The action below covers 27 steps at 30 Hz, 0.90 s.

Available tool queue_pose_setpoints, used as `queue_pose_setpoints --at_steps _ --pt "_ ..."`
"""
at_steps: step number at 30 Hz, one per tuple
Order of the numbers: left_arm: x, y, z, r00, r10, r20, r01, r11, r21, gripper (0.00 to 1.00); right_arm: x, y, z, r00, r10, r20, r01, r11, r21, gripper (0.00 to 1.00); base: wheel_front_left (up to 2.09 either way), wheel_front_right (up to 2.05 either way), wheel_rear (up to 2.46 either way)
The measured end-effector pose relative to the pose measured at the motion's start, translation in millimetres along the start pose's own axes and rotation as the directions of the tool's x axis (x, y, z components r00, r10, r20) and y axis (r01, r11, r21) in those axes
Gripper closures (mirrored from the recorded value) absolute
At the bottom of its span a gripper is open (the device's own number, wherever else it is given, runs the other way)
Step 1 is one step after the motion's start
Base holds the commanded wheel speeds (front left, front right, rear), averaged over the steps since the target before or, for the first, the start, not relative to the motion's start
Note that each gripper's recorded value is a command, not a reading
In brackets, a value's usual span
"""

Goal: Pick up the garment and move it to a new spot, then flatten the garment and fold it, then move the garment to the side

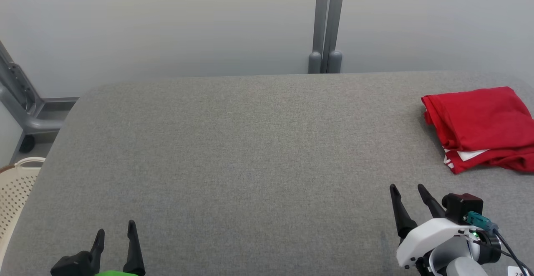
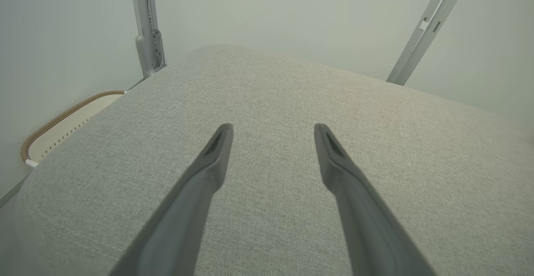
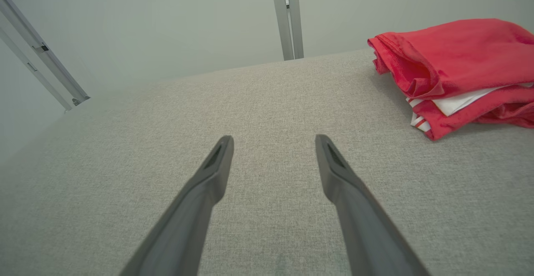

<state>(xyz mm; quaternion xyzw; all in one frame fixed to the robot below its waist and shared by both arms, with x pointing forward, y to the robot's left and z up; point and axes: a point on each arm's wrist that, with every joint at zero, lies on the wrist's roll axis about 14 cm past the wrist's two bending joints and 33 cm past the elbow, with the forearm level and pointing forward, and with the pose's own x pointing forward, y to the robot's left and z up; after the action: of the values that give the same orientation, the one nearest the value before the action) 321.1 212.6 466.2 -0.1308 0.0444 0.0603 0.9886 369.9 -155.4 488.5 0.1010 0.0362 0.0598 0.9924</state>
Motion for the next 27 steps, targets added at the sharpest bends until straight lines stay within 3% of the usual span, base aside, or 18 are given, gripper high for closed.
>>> queue_pose_setpoints --at_steps 27 --pt "2 -17 -3 0.998 -0.059 -0.001 0.059 0.998 -0.022 0.0 -5 -2 -15 0.999 -0.006 -0.042 0.007 1.0 0.009 0.0 0.0 0.0 0.0"
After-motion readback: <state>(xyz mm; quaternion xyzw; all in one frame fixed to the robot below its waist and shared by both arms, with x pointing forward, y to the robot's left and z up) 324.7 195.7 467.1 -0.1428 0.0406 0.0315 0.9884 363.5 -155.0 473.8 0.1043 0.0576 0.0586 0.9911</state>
